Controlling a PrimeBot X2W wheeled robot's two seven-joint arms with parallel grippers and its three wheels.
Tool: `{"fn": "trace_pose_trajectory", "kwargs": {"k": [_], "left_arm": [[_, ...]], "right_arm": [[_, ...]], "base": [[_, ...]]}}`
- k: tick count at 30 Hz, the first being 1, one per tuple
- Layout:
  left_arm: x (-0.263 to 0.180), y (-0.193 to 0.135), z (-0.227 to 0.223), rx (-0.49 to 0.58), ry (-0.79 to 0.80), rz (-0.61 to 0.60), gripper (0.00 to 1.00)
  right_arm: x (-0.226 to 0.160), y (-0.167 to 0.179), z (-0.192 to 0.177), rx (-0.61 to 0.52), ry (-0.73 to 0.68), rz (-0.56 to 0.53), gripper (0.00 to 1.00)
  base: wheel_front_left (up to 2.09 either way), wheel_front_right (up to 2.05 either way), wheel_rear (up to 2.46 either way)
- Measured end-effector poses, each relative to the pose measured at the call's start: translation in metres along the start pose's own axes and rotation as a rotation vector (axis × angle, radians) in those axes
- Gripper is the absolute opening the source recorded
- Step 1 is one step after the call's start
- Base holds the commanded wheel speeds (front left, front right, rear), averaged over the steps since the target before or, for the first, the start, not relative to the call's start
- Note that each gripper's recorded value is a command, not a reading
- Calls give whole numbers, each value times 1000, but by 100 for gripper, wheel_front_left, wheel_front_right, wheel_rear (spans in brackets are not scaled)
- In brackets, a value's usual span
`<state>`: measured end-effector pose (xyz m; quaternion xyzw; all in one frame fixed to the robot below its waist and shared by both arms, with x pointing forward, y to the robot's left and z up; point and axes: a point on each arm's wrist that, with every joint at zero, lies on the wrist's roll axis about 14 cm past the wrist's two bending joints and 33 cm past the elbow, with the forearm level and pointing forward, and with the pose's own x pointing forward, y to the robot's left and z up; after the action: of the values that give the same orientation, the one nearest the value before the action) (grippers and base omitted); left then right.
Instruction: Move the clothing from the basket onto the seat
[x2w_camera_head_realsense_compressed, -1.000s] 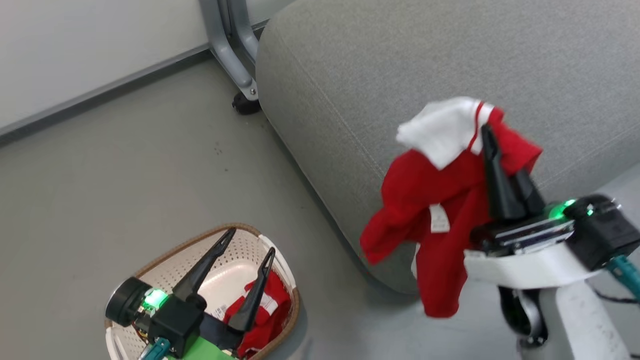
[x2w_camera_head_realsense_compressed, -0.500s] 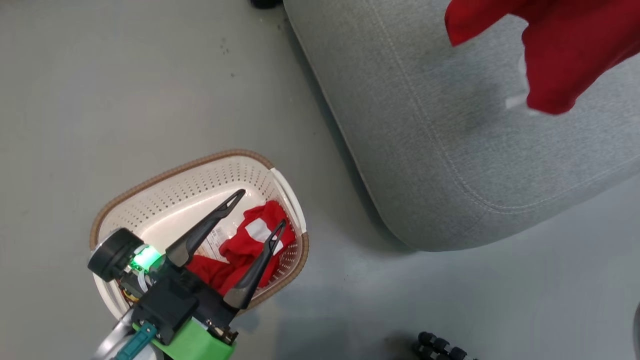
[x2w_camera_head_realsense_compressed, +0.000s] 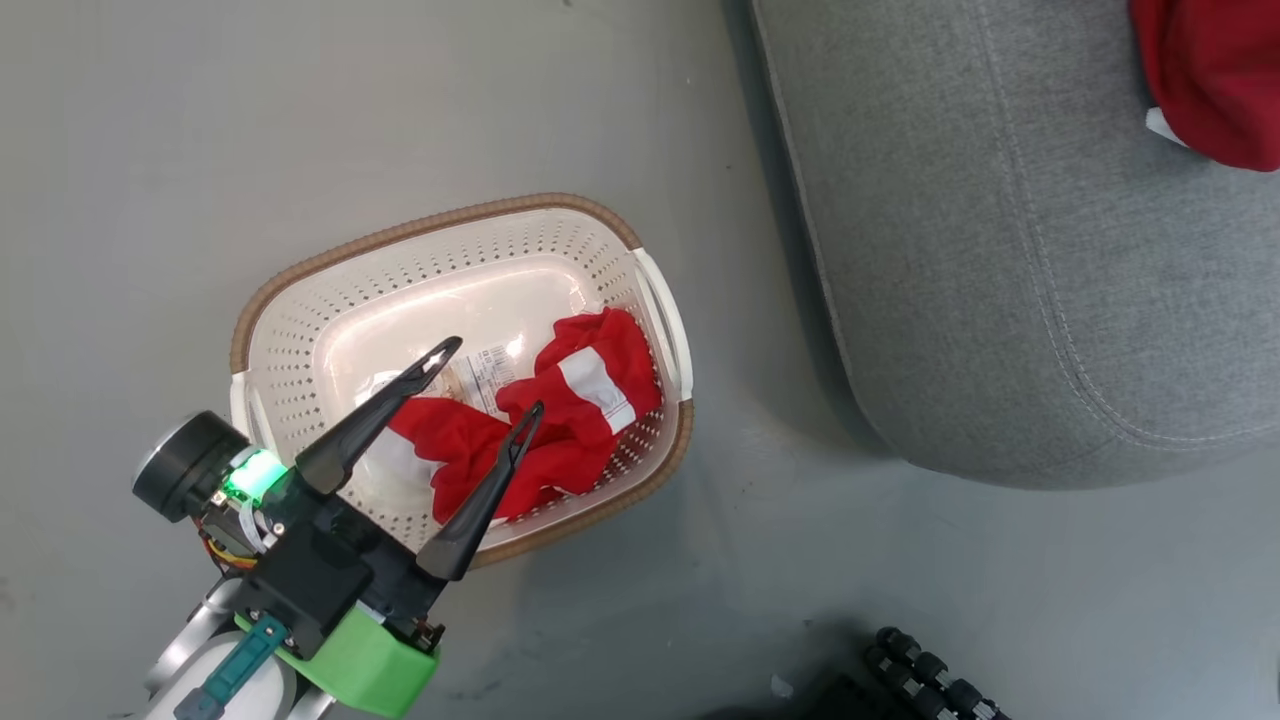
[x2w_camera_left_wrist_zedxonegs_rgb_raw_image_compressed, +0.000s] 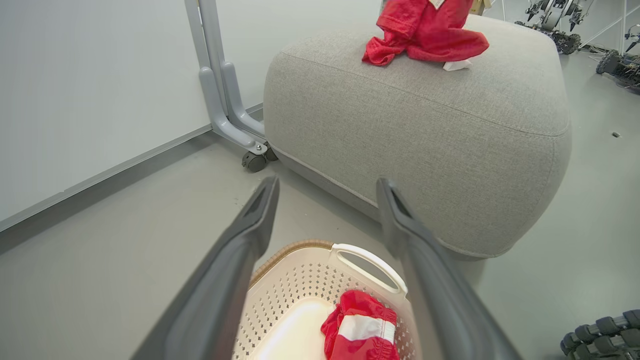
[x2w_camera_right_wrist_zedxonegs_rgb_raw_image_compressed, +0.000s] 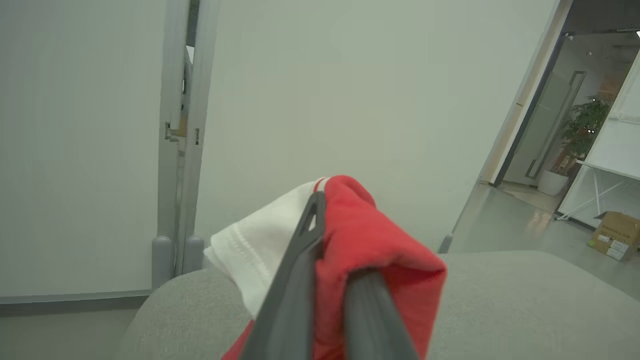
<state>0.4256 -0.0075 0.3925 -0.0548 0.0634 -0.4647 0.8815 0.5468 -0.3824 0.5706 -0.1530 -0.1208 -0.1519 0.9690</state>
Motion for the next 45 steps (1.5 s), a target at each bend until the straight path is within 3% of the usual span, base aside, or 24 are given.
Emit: {"fn": "trace_pose_trajectory", "kwargs": {"k": [4,7,8,9,10,18,24,34,45], "left_arm": [[-3,-2,-4,-16,7,10,100],[-4,-3,-2,-9,4,12,100],[-5,-4,-1,-8,4,13,100],[-5,-5,0,-7,4,15,100],[-6,-5,0,-6,5,16,100],[-6,-18,19,8,-28,26,100],[-8,-29,36,6,-55,62,100],[-44,-8,47,-9,-51,368,100],[-118,0,82,-32,-165,667,100]], "right_arm": [[-18,-8,-44,26,122,-59,0],[-32,-14,-55,40,162,-93,0],[-36,-16,-57,45,167,-104,15],[-42,-20,-58,51,172,-118,46],[-48,-24,-58,54,179,-133,100],[-103,-33,-54,108,212,-198,100],[-143,-16,-58,150,277,-158,100],[-189,90,-49,274,357,153,100],[-229,179,25,402,232,452,100]], "base": [[0,0,0],[0,0,0],[0,0,0],[0,0,0],[0,0,0],[0,0,0],[0,0,0],[0,0,0],[0,0,0]]}}
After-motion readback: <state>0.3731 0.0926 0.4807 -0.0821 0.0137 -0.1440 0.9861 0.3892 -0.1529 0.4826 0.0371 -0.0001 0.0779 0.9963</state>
